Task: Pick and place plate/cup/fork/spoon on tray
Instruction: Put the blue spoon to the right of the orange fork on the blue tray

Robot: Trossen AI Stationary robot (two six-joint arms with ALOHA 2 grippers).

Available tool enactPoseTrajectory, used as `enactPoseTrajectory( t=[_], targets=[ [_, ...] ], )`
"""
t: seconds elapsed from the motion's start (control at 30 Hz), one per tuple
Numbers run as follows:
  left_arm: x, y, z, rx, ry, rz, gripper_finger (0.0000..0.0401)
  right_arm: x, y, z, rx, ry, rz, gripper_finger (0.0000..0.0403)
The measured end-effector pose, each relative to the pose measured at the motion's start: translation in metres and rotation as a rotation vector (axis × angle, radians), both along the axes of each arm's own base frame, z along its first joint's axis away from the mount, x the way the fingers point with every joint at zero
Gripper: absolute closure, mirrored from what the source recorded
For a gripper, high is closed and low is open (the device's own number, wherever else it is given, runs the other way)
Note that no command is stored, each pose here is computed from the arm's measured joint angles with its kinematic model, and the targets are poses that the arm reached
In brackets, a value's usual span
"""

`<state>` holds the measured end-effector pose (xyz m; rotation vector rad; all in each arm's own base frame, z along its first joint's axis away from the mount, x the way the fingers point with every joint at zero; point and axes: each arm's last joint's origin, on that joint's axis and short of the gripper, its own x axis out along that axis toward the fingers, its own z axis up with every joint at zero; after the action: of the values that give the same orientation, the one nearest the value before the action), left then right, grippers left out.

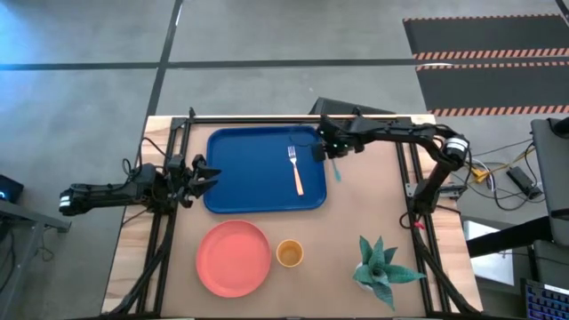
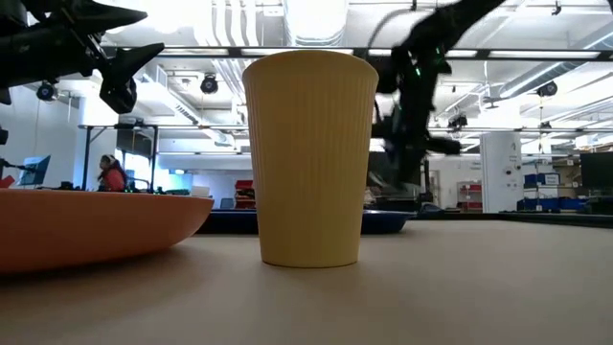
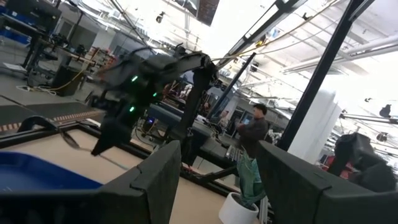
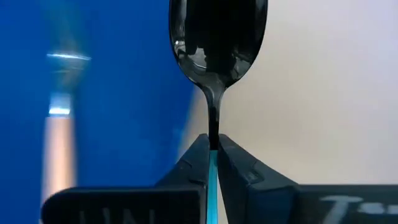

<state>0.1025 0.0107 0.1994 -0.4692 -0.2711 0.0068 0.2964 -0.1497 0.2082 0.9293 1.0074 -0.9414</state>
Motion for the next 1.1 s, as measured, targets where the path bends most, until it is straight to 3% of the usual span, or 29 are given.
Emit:
enactPoseTrajectory(
  t=[0.2,0.5,0.73,1.1],
  targets=[
    [0.000,0.000,0.000,0.000,0.002,0.000,0.0207,0.030,0.018,0.023,-0.029,-0.105,-0.008,0.0394],
    [0.001,0.000,-0.004,-0.003,0.042,-0.003,0.0207,0.074,0.023,-0.019,-0.033,-0.137,-0.028,0.0394],
    [0.002,0.000,-0.008,-0.007,0.087,-0.015,0.0207,0.082,0.022,-0.050,0.017,-0.059,-0.028,0.0394],
    [0.002,0.000,-0.008,-0.005,0.085,-0.024,0.0207,0.080,0.021,-0.050,-0.005,-0.037,-0.018,0.0389]
  ],
)
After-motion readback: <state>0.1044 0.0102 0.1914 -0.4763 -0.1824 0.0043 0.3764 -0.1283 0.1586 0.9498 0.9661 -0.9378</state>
